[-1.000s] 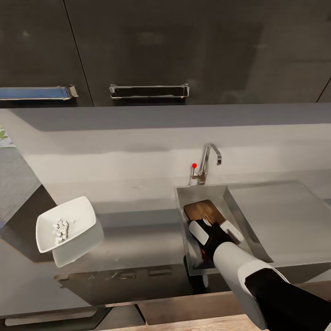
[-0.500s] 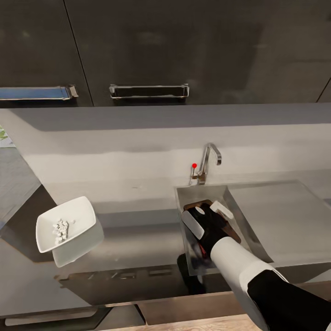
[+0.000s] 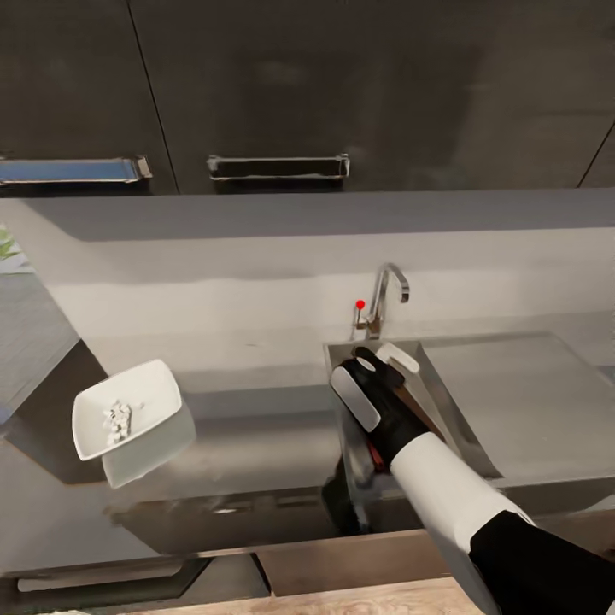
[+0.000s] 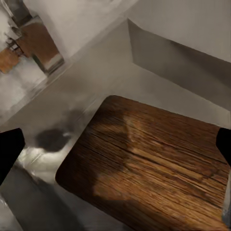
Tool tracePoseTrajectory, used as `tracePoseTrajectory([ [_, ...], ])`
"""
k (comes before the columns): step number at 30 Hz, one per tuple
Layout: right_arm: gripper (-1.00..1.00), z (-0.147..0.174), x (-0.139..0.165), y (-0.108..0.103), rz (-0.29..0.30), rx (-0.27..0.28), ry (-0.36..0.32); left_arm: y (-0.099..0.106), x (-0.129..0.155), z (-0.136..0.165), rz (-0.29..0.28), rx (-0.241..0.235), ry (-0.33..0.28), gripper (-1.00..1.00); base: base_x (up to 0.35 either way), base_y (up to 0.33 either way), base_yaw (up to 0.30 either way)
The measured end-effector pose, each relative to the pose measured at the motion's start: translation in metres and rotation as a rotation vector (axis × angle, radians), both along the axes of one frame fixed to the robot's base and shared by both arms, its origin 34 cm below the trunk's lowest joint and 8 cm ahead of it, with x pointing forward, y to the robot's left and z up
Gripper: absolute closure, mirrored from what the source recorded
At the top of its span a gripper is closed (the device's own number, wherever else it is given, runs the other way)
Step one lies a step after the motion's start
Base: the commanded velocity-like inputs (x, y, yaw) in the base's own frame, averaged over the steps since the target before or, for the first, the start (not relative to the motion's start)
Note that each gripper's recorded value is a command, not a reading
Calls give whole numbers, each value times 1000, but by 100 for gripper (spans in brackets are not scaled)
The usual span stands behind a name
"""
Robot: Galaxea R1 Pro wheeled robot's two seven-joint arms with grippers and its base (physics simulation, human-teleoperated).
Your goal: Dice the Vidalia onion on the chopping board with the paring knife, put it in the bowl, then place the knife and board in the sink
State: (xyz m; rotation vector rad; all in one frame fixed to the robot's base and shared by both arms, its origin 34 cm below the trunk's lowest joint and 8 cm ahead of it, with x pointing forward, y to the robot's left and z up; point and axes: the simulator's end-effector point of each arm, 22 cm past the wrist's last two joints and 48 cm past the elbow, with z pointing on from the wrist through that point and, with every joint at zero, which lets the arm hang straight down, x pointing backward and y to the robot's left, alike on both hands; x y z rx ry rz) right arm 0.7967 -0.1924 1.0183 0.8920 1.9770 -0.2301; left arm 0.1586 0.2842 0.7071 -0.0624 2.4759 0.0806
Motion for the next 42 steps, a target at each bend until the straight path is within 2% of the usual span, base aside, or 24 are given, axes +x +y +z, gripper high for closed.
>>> tracePoseTrajectory([
  [4,-100,16,13,19,97,31,-46,0,0,0,0,0,1,-100,-320,0,0],
  [7,-100,19,16,27,139,44,-62,0,0,0,0,0,1,-100,-339,0,0],
  [11,-100,26,18,33,165,51,-84,0,0,0,0,0,1,-100,-343,0,0],
  [17,-100,44,16,55,233,37,-136,0,0,0,0,0,1,-100,-345,0,0],
  [24,-100,64,14,63,287,9,-192,0,0,0,0,0,1,-100,-345,0,0],
  [29,-100,60,7,68,304,9,-193,0,0,0,0,0,2,-100,-345,0,0],
  [42,-100,55,5,59,299,-4,-189,0,0,0,0,0,2,-100,-345,0,0],
])
